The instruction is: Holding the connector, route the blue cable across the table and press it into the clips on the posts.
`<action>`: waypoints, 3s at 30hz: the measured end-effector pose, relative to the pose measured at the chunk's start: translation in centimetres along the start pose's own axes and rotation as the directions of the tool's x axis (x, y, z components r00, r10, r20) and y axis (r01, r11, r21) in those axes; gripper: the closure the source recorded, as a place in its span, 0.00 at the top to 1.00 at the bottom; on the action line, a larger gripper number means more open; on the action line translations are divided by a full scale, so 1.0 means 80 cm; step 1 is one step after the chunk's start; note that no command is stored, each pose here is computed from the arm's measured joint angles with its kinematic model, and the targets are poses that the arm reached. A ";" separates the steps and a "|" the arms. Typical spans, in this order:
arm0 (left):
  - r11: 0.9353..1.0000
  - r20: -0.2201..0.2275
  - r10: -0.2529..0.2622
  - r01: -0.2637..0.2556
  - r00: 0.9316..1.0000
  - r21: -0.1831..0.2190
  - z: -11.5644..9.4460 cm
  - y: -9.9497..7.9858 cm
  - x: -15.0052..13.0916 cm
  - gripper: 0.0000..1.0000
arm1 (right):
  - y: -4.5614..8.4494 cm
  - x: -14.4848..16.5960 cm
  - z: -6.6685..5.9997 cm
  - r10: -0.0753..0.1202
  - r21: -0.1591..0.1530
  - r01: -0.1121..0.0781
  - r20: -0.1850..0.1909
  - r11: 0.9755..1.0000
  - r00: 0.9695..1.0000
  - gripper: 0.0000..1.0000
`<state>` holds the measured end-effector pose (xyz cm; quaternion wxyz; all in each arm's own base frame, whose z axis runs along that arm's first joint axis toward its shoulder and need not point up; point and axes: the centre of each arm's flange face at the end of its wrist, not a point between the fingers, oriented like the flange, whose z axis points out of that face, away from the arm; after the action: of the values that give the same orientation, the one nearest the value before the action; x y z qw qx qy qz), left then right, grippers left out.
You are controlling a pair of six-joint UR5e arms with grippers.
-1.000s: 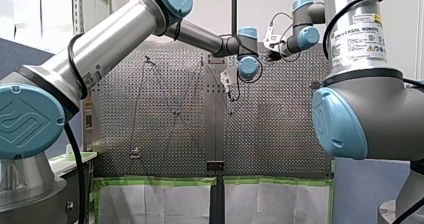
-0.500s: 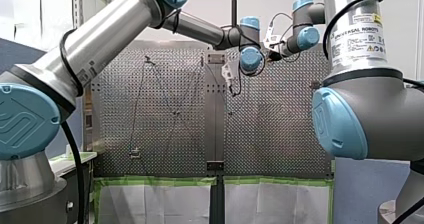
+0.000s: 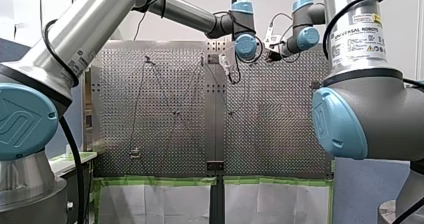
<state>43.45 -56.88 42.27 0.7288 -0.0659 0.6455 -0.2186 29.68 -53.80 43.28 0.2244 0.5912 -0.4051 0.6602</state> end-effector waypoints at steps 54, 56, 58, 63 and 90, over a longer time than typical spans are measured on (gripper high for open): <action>0.915 0.330 -0.394 0.400 0.858 0.053 -0.132 0.083 -0.116 1.00 | -0.007 -0.004 0.001 -0.003 0.007 0.002 0.007 1.000 1.000 0.00; 0.914 0.329 -0.397 0.402 0.857 0.054 -0.136 0.087 -0.108 1.00 | -0.008 -0.005 0.001 -0.002 0.008 0.002 0.007 1.000 1.000 0.00; 0.913 0.329 -0.399 0.404 0.856 0.056 -0.140 0.092 -0.099 1.00 | -0.008 -0.005 0.001 -0.002 0.009 0.002 0.008 1.000 1.000 0.00; 0.918 0.333 -0.386 0.394 0.860 0.049 -0.148 0.107 -0.079 1.00 | -0.007 -0.005 0.001 -0.001 0.009 0.001 0.008 1.000 1.000 0.00; 0.955 0.274 -0.256 0.286 0.927 -0.074 -0.175 0.232 0.099 1.00 | -0.007 -0.005 0.001 0.000 0.007 0.000 0.012 1.000 1.000 0.00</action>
<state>34.77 -40.87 25.83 0.7655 -0.2238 0.5396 -0.2697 30.24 -53.44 43.03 0.2197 0.5961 -0.4041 0.6580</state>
